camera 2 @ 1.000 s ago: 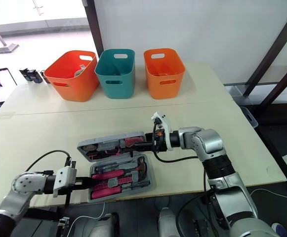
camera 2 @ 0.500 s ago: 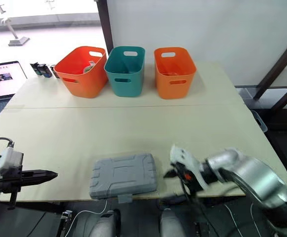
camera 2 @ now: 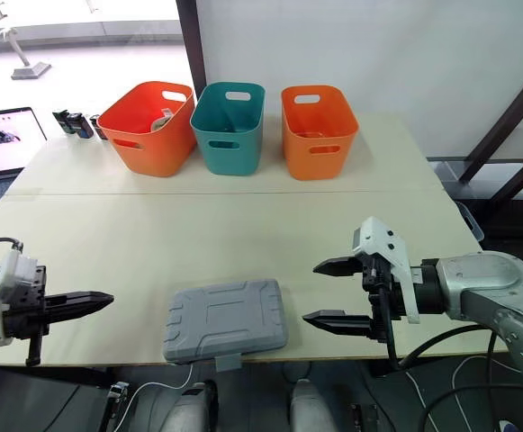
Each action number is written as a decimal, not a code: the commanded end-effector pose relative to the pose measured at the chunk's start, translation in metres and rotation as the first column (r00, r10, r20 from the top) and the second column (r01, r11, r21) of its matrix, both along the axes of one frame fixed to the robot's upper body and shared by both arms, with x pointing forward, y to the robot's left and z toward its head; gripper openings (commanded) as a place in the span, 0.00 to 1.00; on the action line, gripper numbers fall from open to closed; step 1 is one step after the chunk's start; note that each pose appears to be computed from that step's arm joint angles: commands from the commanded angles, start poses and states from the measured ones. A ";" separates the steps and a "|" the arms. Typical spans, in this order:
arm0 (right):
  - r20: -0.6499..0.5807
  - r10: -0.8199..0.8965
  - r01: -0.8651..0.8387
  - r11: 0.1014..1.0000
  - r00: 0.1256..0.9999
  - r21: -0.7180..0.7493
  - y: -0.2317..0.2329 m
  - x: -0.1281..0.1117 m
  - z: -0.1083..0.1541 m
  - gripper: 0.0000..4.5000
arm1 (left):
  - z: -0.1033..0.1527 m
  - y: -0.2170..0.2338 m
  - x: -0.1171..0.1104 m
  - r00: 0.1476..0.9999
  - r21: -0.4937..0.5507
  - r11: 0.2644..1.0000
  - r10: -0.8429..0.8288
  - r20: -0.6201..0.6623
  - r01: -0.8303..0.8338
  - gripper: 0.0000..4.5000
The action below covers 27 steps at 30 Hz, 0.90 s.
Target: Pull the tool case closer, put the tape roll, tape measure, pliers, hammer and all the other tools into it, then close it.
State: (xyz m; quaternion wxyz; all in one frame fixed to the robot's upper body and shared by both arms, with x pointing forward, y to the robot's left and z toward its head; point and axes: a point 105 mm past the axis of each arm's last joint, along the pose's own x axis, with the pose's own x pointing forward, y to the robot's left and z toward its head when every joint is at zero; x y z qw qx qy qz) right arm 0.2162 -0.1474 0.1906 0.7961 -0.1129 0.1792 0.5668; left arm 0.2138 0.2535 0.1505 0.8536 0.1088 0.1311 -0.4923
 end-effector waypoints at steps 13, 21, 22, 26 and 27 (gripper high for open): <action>0.064 0.009 -0.011 1.000 0.998 0.028 -0.007 0.008 0.004 0.99 | 0.018 0.000 0.007 0.996 0.015 0.998 0.068 0.056 -0.069 0.00; 0.072 0.015 -0.017 1.000 0.997 0.025 -0.008 0.011 0.002 0.99 | 0.023 -0.003 0.008 0.994 0.006 0.996 0.087 0.063 -0.087 0.00; 0.074 0.017 -0.019 0.999 0.997 0.026 -0.008 0.012 0.003 0.99 | 0.023 -0.004 0.008 0.994 0.006 0.996 0.087 0.069 -0.087 0.00; 0.079 0.020 -0.023 0.999 0.997 0.028 -0.008 0.013 0.004 0.99 | 0.028 -0.004 0.009 0.991 -0.003 0.995 0.095 0.098 -0.096 0.00; 0.079 0.020 -0.023 0.999 0.997 0.029 -0.008 0.013 0.004 0.99 | 0.029 -0.004 0.009 0.989 0.001 0.995 0.096 0.110 -0.097 0.00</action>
